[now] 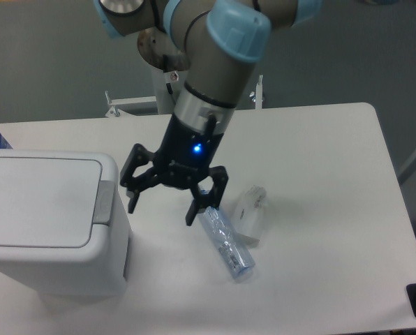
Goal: Open the trash can
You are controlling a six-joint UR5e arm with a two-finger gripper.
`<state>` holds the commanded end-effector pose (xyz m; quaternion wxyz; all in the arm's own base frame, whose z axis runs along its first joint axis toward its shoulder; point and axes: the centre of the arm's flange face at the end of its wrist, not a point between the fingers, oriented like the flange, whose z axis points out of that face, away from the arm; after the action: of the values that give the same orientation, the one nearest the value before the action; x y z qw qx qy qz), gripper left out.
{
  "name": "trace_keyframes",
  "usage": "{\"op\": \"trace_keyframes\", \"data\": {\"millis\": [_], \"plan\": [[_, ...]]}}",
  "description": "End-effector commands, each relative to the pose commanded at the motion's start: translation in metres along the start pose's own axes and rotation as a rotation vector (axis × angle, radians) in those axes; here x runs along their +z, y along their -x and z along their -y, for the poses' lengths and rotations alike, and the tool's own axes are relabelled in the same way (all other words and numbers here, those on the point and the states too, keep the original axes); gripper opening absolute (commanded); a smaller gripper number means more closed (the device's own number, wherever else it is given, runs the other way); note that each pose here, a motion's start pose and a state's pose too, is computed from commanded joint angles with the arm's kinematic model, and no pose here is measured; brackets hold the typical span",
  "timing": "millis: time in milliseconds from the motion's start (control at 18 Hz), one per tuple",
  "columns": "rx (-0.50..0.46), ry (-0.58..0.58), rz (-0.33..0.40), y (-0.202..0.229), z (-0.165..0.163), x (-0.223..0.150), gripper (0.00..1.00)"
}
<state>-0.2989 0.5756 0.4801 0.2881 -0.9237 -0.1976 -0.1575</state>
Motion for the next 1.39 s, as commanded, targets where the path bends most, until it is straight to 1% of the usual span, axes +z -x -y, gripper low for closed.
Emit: {"op": "trace_keyframes", "data": {"millis": [167, 278, 1389], "plan": [[0.004, 0.023, -0.005, 0.002, -0.012, 0.011, 1.0], [-0.001, 0.031, -0.006, 0.005, -0.013, 0.015, 1.0], [-0.021, 0.035, -0.005, 0.006, -0.012, 0.016, 1.0]]}}
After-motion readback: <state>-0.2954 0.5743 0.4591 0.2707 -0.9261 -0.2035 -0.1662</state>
